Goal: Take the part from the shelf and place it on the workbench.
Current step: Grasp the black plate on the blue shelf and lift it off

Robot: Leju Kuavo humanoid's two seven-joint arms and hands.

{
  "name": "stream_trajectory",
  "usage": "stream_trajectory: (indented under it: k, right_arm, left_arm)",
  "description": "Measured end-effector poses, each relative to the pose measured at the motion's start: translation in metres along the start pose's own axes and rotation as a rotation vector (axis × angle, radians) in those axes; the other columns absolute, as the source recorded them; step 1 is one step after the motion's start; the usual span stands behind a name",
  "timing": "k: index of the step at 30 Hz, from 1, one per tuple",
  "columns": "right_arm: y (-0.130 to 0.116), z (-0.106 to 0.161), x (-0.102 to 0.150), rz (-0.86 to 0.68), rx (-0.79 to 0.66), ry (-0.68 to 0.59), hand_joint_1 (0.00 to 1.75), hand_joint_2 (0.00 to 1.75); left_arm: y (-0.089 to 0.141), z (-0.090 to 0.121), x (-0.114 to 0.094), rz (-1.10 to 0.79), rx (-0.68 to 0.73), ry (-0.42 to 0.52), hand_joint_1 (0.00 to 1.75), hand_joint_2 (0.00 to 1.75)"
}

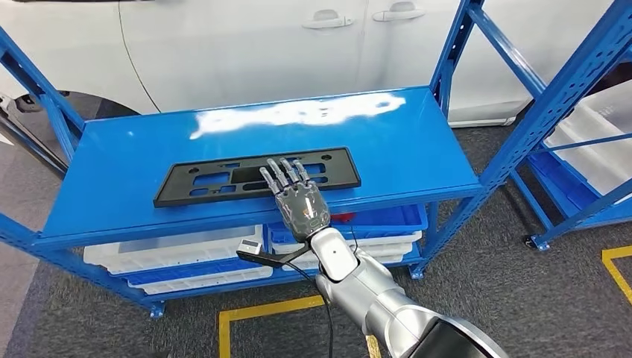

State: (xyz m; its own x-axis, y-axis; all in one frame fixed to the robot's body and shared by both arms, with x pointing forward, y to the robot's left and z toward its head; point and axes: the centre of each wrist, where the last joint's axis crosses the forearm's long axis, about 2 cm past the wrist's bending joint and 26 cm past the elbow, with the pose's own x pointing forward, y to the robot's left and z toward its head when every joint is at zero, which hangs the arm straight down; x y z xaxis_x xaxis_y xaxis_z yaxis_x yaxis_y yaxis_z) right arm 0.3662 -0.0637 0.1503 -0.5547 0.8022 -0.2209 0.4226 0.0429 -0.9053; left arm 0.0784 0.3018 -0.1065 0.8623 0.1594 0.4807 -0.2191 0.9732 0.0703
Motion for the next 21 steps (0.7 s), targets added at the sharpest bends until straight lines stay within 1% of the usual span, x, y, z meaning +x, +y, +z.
stream_trajectory:
  k: [6, 16, 21]
  right_arm:
    - [0.0003, 0.0008, 0.003, -0.009, 0.002, -0.002, 0.0, 1.75]
    - [-0.0016, -0.0016, 0.0018, -0.019, -0.006, -0.006, 0.0, 1.75]
    - [0.0013, 0.0021, 0.001, -0.019, 0.004, -0.004, 0.0, 1.75]
  left_arm:
    - [0.0015, 0.0011, -0.0036, -0.003, 0.006, 0.005, 0.0, 0.0]
    - [0.0023, 0.0012, -0.0041, -0.004, 0.009, -0.001, 0.0, 0.0]
    - [0.0023, 0.001, -0.0036, -0.003, 0.01, -0.002, 0.0, 0.0]
